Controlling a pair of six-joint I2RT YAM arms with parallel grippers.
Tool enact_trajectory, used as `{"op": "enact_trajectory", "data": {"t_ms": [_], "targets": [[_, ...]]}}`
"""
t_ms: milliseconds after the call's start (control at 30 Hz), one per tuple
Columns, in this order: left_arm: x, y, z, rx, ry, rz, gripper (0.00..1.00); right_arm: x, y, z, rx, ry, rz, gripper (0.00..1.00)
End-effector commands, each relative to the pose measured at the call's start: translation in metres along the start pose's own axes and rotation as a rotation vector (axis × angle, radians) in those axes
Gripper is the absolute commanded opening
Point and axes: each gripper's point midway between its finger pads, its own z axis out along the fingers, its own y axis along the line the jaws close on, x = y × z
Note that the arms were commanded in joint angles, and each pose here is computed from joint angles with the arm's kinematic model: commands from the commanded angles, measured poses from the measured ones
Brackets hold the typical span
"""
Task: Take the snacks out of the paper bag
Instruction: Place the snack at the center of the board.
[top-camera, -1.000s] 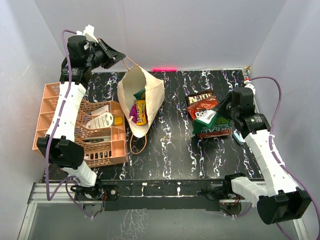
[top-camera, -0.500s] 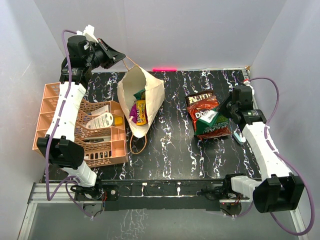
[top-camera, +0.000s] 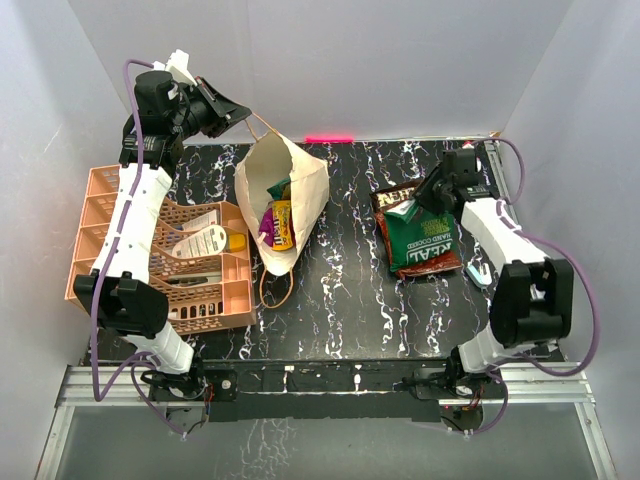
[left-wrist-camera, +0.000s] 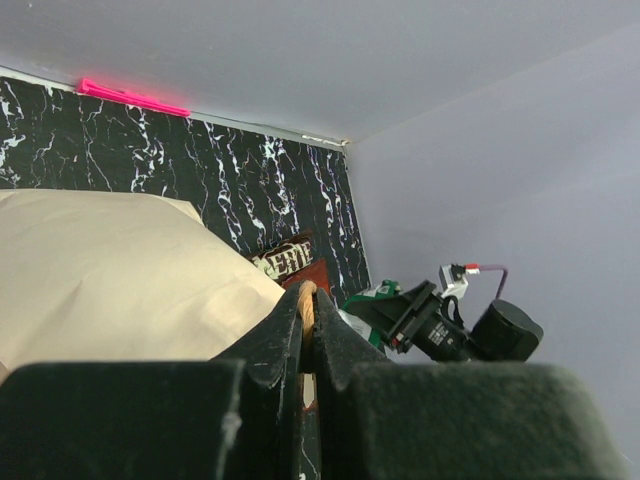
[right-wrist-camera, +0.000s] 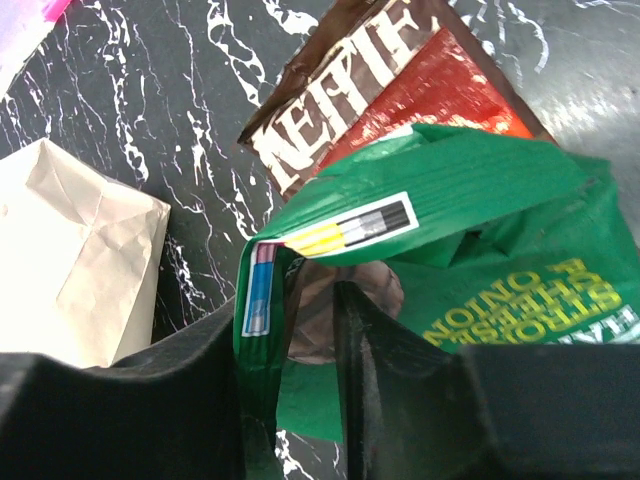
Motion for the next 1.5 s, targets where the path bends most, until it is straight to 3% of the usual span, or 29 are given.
{"op": "enact_trajectory", "data": {"t_ms": [0,367,500,667,933,1167,1467], "targets": [[-0.018,-0.022,-0.018,0.049,-0.065,0.045,0.0,-0.025,0.034,0.019,-0.114,-0.039,0.012,0.43],[-0.012,-0.022,-0.021,0.055,-0.047,0.047,0.0,0.014,0.022,0.096,-0.142,0.126,0.024,0.8],[-0.012,-0.027,-0.026,0.061,-0.049,0.057,0.0,0.016,0.027,0.09,-0.166,0.153,0.015,0.89],[-0.012,-0.027,-0.028,0.06,-0.048,0.064,0.0,-0.014,0.049,0.052,-0.218,0.054,-0.029,0.98],[-0.01,-0.028,-0.027,0.071,-0.041,0.055,0.0,-0.023,0.063,0.012,-0.286,0.004,-0.081,0.98],[-0.011,-0.03,-0.027,0.077,-0.04,0.057,0.0,0.014,0.069,0.004,-0.412,0.123,-0.118,0.98],[-0.008,-0.025,-0.025,0.069,-0.029,0.063,0.0,0.08,0.121,-0.077,-0.597,0.124,-0.362,0.93]]}}
